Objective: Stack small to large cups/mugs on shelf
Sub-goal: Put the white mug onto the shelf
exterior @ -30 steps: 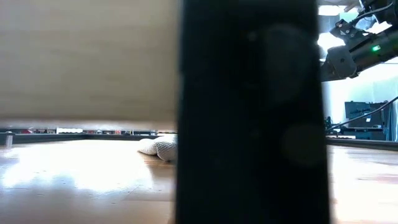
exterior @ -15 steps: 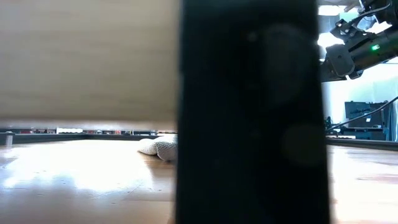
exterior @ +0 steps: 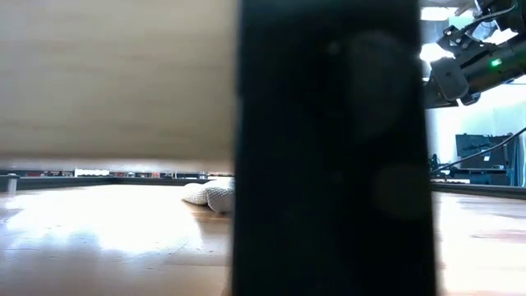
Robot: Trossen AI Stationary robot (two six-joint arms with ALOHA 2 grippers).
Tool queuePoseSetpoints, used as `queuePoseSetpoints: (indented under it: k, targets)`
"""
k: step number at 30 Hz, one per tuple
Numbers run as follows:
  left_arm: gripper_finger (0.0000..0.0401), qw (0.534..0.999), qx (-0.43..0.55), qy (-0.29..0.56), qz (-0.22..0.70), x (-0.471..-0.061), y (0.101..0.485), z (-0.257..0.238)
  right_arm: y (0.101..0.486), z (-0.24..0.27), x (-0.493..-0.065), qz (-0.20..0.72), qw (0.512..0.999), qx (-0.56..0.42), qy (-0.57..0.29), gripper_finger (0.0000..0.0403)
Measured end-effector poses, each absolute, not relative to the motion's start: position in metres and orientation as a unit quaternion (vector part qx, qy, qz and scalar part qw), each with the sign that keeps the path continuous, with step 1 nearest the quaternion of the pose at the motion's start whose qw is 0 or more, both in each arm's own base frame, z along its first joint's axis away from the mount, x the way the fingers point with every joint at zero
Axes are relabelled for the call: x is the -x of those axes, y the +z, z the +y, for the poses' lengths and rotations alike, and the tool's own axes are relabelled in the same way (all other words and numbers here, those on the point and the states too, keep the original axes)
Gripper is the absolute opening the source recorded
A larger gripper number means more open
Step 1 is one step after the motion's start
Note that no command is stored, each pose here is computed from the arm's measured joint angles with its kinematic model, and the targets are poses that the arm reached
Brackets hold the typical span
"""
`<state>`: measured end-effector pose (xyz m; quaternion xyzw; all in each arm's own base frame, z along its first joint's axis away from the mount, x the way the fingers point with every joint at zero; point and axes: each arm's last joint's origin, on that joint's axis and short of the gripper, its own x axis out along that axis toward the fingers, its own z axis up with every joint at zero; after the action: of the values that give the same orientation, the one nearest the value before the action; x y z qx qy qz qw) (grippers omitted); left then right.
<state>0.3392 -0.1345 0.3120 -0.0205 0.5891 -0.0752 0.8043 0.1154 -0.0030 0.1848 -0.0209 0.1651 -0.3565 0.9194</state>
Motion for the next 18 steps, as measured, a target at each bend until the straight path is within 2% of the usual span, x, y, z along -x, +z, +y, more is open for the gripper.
queuePoseSetpoints:
  k: [4,18]
  targets:
    - [0.001,0.796,0.025,-0.092,0.597,-0.34,0.307,-0.14,0.183,-0.003,-0.114,0.164,0.918,-0.004,-0.362,0.0183]
    - [0.001,0.815,0.047,-0.12,0.565,-0.348,0.31,-0.145,0.17,-0.005,-0.106,0.201,0.9,-0.047,-0.385,0.0183]
